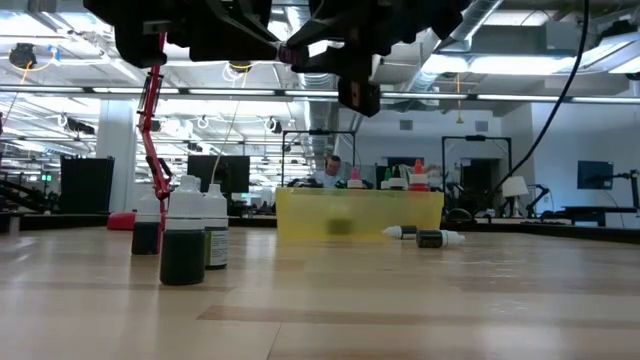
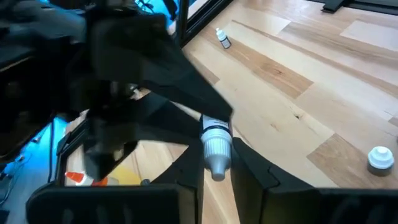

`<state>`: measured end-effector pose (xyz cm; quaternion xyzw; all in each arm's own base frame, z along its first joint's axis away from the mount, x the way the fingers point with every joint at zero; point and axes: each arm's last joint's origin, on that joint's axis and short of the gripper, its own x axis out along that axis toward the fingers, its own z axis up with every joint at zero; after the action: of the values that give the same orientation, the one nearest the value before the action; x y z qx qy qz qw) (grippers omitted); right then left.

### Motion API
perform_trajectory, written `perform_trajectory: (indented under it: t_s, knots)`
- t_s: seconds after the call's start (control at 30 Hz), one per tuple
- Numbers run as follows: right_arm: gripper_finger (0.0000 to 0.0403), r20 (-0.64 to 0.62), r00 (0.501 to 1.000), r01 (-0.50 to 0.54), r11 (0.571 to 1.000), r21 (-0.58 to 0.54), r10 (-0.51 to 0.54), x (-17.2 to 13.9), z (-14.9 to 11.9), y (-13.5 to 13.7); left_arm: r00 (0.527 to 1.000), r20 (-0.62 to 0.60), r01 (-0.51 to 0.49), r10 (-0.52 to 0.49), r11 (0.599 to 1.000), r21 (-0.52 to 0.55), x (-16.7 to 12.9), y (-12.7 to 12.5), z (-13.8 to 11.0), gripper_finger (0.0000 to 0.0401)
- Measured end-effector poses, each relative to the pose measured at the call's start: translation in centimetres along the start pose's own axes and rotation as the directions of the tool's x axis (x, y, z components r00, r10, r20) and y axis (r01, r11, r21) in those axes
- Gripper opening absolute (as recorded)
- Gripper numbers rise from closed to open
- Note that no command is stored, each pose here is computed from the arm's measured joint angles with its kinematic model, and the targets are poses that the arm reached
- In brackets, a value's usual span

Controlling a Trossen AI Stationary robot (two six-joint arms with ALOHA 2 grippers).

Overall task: Pick & Place food coloring
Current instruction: Put the small purple food coloring bottle into the yellow bin

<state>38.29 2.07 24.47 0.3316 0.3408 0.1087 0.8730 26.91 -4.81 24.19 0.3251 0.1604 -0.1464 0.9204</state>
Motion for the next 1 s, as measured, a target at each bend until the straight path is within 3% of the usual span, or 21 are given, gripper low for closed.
perform_trajectory:
  t_s: [0.23, 0.4, 0.6, 0.77, 0.9, 1.0]
  knots:
    - [0.0178, -0.07, 0.997, -0.032, 0.999, 0.02, 0.033, -2.2, 2.2, -0.5, 1.0, 0.008, 0.019, -0.019, 1.0, 0.001, 0.0, -0.1, 0.0, 0.0043]
    - [0.0215, -0.092, 0.996, 0.02, 0.999, -0.027, -0.023, -5.6, 3.9, -0.8, 1.0, -0.028, 0.011, -0.012, 1.0, -0.025, 0.0, 0.1, -0.4, 0.0049]
    - [0.0222, -0.049, 0.995, 0.084, 0.989, -0.12, -0.09, -10.3, 4.6, -0.4, 0.986, -0.137, -0.115, 0.097, 0.985, -0.128, -0.1, 1.8, -2.0, 0.0055]
    - [0.0215, -0.01, 0.978, 0.204, 0.961, -0.185, -0.209, -13.5, 4.1, 0.1, 0.959, -0.247, -0.21, 0.138, 0.932, -0.294, 0.0, 5.0, -3.8, 0.0055]
    - [0.0209, 0.007, 0.948, 0.312, 0.929, -0.198, -0.317, -14.9, 3.6, 0.3, 0.915, -0.384, -0.268, 0.12, 0.894, -0.358, 1.2, 8.0, -5.6, 0.0054]
    - [0.0206, -0.006, 0.921, 0.381, 0.906, -0.187, -0.389, -15.4, 3.2, 0.2, 0.855, -0.512, -0.312, 0.086, 0.873, -0.375, 2.3, 10.0, -7.0, 0.0054]
